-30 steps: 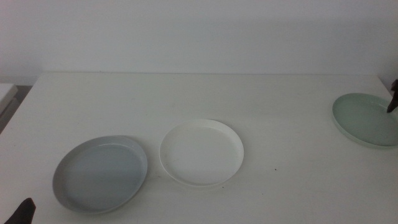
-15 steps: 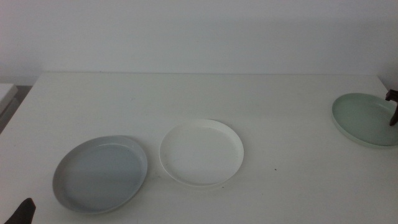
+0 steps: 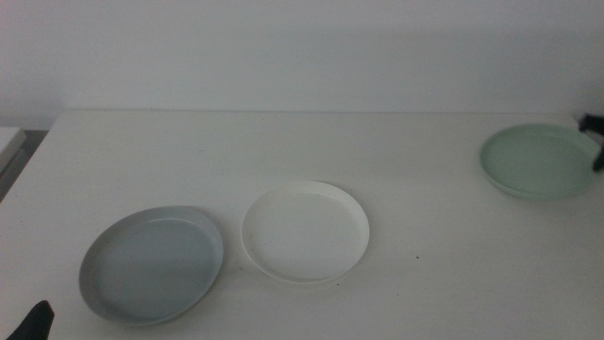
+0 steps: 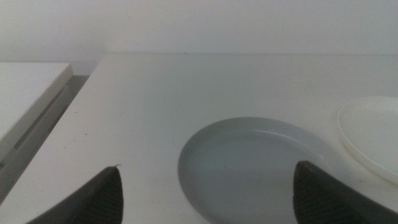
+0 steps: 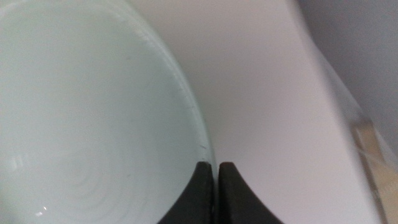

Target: Stack the three bowls on top of each other.

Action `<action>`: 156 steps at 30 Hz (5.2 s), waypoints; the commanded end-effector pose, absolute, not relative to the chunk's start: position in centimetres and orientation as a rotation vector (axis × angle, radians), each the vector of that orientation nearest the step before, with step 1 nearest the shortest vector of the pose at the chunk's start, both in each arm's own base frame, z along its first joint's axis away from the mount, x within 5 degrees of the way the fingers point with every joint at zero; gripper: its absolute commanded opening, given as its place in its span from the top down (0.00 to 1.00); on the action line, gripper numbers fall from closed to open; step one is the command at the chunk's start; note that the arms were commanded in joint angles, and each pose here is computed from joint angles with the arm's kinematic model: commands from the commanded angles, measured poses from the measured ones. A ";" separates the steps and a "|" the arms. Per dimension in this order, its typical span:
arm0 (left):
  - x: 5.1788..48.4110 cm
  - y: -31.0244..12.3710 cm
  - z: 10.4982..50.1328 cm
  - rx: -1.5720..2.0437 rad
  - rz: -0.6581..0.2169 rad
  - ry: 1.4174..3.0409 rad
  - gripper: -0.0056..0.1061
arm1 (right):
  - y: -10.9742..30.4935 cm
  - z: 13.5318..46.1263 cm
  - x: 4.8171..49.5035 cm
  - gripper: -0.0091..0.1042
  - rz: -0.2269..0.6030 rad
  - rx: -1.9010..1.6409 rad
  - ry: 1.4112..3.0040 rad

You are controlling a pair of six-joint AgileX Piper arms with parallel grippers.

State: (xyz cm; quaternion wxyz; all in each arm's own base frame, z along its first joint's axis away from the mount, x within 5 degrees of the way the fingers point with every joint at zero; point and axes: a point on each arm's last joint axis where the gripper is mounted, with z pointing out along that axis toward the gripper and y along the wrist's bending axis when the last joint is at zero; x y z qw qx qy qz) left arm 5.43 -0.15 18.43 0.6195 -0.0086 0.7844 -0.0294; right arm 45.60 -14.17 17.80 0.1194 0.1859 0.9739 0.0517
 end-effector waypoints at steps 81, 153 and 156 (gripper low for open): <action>5.4 -0.2 18.6 -0.020 -0.069 1.786 0.11 | 7.4 43.7 12.1 0.13 0.492 -0.653 1.896; 32.0 2.8 14.5 -0.155 -0.102 3.043 0.70 | 7.4 43.9 12.1 0.13 0.500 -0.635 1.886; 31.7 2.9 15.5 -0.141 -0.090 3.041 0.97 | 7.4 43.9 12.1 0.13 0.500 -0.635 1.886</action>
